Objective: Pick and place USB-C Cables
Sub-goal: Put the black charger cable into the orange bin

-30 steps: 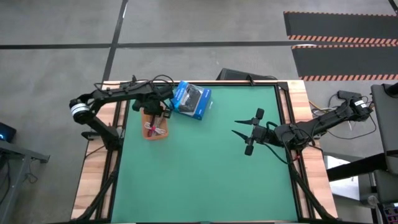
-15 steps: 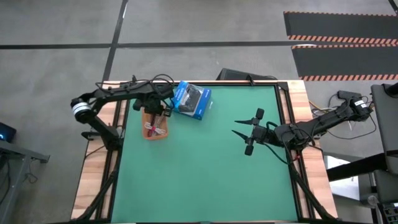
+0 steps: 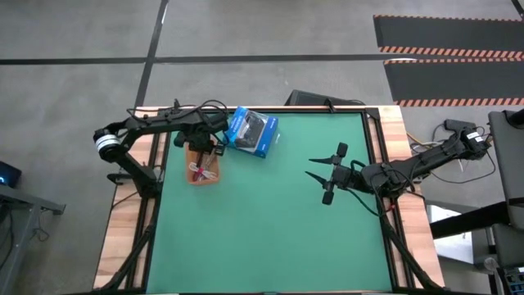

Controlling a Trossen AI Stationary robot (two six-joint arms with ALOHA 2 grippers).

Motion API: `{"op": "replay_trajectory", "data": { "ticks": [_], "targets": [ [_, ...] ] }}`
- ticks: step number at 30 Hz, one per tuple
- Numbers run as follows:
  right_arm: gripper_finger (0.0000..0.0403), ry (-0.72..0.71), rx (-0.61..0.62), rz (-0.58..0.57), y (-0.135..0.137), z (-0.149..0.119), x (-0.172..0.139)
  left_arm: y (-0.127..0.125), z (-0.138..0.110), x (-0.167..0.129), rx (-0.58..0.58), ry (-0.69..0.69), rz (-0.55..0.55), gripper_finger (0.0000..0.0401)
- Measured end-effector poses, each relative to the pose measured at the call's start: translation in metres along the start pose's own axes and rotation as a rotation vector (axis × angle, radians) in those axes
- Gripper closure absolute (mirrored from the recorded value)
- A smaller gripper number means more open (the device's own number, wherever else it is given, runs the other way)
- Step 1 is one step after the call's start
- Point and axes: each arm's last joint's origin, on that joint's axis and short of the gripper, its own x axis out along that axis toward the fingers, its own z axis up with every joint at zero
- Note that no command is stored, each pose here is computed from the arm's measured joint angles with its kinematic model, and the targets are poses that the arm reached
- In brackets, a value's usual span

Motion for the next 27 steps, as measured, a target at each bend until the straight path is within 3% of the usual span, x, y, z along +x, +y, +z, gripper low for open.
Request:
{"op": "replay_trajectory", "data": {
  "ticks": [27],
  "targets": [
    [0.0232, -0.002, 0.001, 0.004, 0.0002, 0.0001, 0.0, 0.0018, -0.0024, 0.0026, 0.004, 0.02, 0.011, 0.0342]
  ]
}}
